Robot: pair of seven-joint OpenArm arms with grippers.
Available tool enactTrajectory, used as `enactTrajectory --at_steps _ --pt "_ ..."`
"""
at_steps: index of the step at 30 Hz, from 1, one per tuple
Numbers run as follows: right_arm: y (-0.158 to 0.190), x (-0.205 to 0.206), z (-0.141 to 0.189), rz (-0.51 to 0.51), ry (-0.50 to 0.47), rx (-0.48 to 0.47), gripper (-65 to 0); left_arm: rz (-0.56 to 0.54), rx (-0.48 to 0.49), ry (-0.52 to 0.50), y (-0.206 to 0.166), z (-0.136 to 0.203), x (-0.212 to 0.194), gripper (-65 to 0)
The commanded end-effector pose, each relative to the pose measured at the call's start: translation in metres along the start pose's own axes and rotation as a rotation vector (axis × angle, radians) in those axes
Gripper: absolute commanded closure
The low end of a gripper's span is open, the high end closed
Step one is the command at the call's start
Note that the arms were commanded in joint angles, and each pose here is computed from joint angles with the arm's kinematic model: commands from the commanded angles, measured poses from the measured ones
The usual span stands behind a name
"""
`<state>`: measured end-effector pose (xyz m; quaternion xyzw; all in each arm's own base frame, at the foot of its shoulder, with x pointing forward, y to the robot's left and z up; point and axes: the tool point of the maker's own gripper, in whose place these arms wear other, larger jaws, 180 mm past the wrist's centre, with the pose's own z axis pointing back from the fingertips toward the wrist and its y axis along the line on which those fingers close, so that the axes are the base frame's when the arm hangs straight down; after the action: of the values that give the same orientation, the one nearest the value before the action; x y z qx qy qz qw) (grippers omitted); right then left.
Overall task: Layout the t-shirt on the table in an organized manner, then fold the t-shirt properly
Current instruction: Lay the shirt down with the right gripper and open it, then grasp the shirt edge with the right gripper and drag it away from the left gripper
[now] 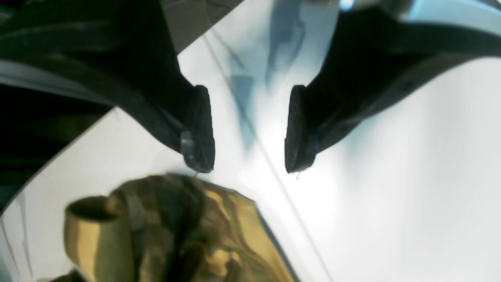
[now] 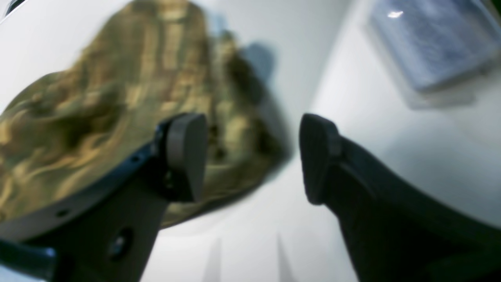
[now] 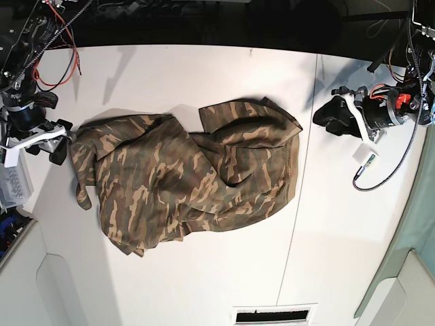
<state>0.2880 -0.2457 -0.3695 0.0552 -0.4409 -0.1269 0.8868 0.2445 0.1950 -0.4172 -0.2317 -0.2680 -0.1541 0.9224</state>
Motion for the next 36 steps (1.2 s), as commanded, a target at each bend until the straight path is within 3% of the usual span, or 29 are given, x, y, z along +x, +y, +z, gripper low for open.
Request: enactTrajectory --at_steps 1,4,9,15,16,18,19,24,27,31,36 --pt "-0.005 0.008 -0.003 -0.006 -0.035 0.008 -37.1 -0.007 -0.011 -0.031 -0.003 0.003 0.008 -32.9" --pt "-0.014 -0.009 -0.021 -0.026 0.002 0.032 -37.1 0.019 -0.015 -0.026 -0.011 -0.006 -0.001 -33.0" --pt "0.001 -0.023 -0.047 -0.091 0.032 0.133 -37.1 0.059 -0.017 -0.058 -0.025 -0.023 0.000 -33.1" --pt "0.018 -0.028 -0.071 -0.147 0.065 0.177 -35.2 0.097 -0.062 -0.110 -0.047 -0.039 0.006 -33.1" --pt "0.023 -0.028 -0.073 -0.139 0.070 0.188 -29.4 0.099 -0.065 -0.118 -0.049 -0.041 0.007 -33.1" --pt "0.032 -0.028 -0.073 -0.114 0.076 0.214 -7.7 0.095 -0.062 -0.118 -0.054 -0.046 0.007 -33.1" --pt "0.037 -0.028 -0.072 -0.094 0.083 0.236 0.0 0.091 -0.059 -0.116 -0.055 -0.048 0.006 -33.1" --pt "0.048 -0.018 -0.049 -0.053 0.144 0.328 0.0 0.041 -0.009 -0.079 -0.046 -0.048 -0.001 -33.1" --pt "0.040 0.014 -0.019 -0.042 0.057 0.345 0.0 0.012 0.023 -0.068 -0.033 -0.041 -0.002 -33.1" --pt "0.013 0.040 0.013 0.046 -0.002 0.287 0.0 -0.029 0.070 -0.067 -0.014 -0.029 0.003 -33.1" --pt "-0.020 0.070 0.032 0.054 -0.093 0.223 0.0 -0.071 0.150 -0.029 0.017 -0.007 0.003 -33.1"
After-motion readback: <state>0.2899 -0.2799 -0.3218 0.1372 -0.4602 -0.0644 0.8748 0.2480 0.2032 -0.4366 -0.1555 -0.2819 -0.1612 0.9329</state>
